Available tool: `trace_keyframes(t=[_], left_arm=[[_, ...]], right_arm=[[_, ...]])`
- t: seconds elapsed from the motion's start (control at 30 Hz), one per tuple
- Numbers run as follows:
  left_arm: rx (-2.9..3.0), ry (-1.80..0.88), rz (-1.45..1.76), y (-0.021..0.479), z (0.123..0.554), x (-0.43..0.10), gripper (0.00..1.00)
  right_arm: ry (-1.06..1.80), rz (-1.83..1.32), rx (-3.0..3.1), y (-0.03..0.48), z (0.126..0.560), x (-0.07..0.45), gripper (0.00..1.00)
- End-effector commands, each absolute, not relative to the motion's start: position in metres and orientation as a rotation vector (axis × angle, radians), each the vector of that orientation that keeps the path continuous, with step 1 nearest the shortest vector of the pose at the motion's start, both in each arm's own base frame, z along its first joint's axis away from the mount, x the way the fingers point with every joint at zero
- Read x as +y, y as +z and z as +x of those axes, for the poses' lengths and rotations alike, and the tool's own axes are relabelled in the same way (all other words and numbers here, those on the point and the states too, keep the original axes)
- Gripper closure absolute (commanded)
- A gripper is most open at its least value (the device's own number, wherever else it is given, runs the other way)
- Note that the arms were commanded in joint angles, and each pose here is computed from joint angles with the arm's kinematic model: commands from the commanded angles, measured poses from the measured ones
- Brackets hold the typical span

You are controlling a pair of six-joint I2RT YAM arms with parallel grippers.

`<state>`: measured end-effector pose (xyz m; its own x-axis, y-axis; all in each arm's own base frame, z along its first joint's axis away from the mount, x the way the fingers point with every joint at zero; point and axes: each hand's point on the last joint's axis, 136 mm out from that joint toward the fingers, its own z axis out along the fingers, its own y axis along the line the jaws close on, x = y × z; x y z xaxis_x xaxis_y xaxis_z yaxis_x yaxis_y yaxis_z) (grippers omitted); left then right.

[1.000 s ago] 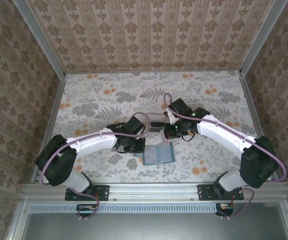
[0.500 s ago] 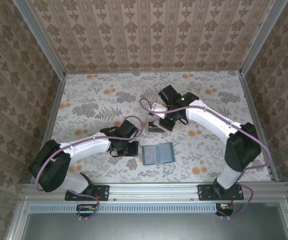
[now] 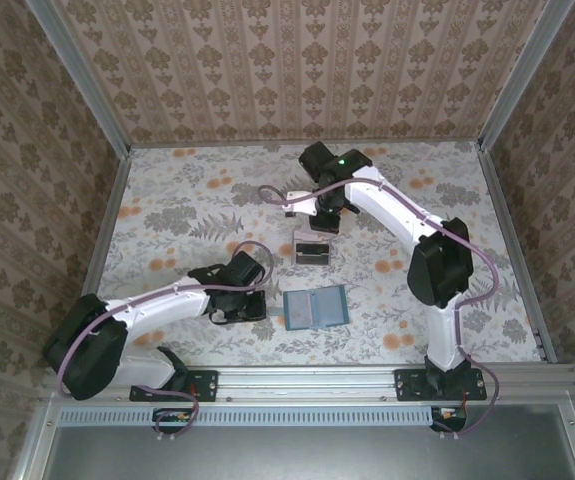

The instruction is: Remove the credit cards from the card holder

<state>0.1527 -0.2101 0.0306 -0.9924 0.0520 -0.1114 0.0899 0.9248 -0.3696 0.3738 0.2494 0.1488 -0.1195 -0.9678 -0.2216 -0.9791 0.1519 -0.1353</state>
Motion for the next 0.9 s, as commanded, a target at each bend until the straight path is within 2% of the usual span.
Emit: trace_keyframes(t=[0.0,0.33,0.6,0.7,0.87], left_arm=[[2.973,-0.587,0.042,0.031,0.152,-0.205,0.87],[2.967,-0.592,0.033,0.034,0.152,-0.203,0.83],[2.946,-0.625,0.048,0.043,0.153,-0.205,0.75],[2.93,-0.638,0.057,0.048,0.155,-0.207,0.74],[2.913,-0.651,0.084,0.057,0.159,-0.211,0.73]], right_arm=[[0.077,-1.996,2.191,0.142,0.369,0.245,1.0],[0.125,-2.034,2.236,0.118,0.379,0.254,1.0],[0.138,-2.027,2.282,0.103,0.383,0.257,0.87],[0.084,-1.964,2.274,0.112,0.394,0.257,0.8],[0.011,-1.815,2.271,0.139,0.407,0.252,0.77]])
